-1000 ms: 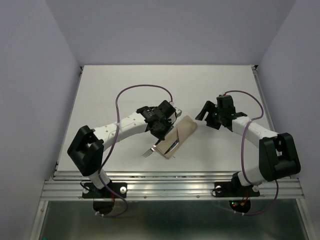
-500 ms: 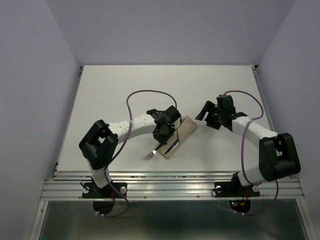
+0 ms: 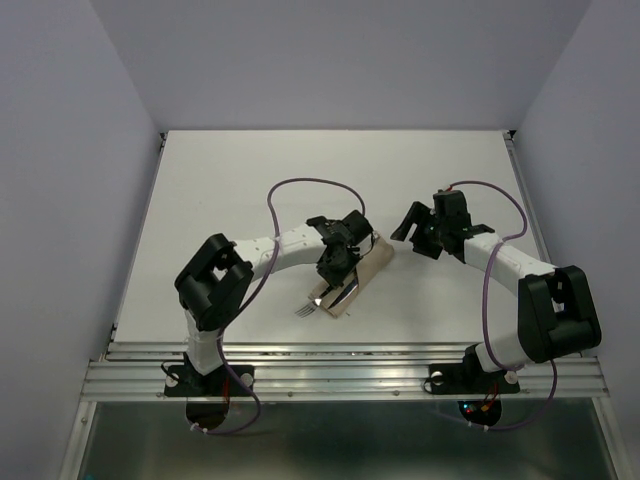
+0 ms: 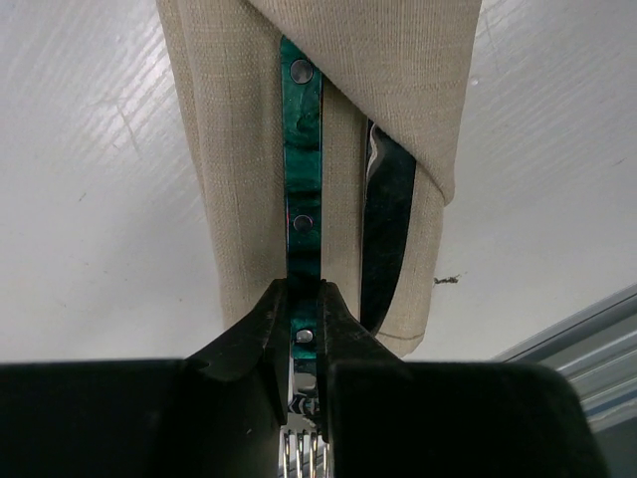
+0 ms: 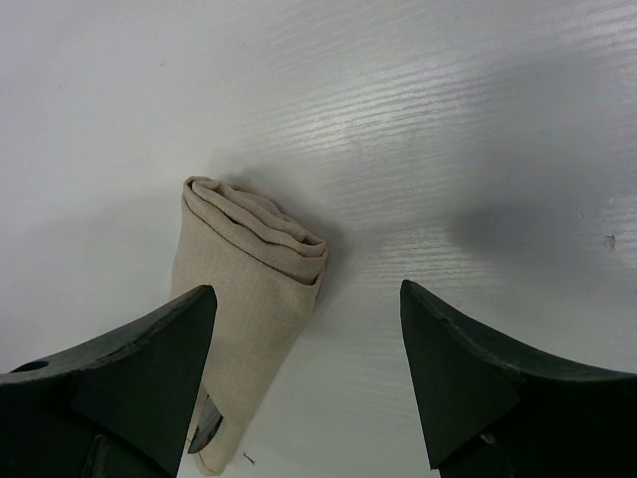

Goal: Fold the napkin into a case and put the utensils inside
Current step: Stuff the fork into the folded napkin.

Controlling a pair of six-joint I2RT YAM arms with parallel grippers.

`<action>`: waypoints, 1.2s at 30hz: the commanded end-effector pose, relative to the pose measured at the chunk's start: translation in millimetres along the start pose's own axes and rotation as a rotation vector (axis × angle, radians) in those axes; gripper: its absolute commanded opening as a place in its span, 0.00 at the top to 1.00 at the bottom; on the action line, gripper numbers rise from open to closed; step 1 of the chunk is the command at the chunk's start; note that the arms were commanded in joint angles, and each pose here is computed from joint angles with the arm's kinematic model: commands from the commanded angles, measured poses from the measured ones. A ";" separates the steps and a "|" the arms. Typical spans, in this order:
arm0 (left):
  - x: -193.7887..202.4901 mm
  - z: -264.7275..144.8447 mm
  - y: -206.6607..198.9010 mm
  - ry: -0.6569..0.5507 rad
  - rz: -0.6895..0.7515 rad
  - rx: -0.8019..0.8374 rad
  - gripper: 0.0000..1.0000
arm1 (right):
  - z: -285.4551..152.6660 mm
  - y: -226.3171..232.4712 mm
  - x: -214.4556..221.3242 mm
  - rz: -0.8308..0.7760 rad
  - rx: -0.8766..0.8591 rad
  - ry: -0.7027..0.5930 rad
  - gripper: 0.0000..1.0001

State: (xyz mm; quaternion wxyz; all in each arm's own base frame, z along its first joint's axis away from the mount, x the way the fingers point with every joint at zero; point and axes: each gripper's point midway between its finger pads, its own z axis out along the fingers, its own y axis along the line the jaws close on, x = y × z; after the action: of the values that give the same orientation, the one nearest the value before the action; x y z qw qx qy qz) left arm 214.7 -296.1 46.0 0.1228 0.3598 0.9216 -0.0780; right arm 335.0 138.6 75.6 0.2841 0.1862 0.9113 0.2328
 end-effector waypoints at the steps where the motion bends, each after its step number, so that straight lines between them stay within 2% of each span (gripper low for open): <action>1: -23.7 -8.4 -1.6 -0.060 0.019 -0.009 1.00 | -6.5 8.9 -3.8 -0.020 -0.034 -0.031 0.20; 14: -54.8 0.7 -4.6 -0.102 0.025 -0.012 1.00 | -9.1 9.9 -3.9 -0.021 -0.037 -0.032 0.20; 36: -84.5 4.1 -0.5 -0.177 -0.017 -0.013 1.00 | -13.2 9.2 -2.7 -0.019 -0.031 -0.031 0.20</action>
State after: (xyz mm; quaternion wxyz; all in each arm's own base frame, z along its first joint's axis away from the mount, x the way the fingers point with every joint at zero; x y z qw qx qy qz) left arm 259.3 -337.6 50.4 0.1735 0.3514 0.9154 -0.0916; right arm 335.3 138.8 87.1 0.2973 0.1835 0.9060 0.2391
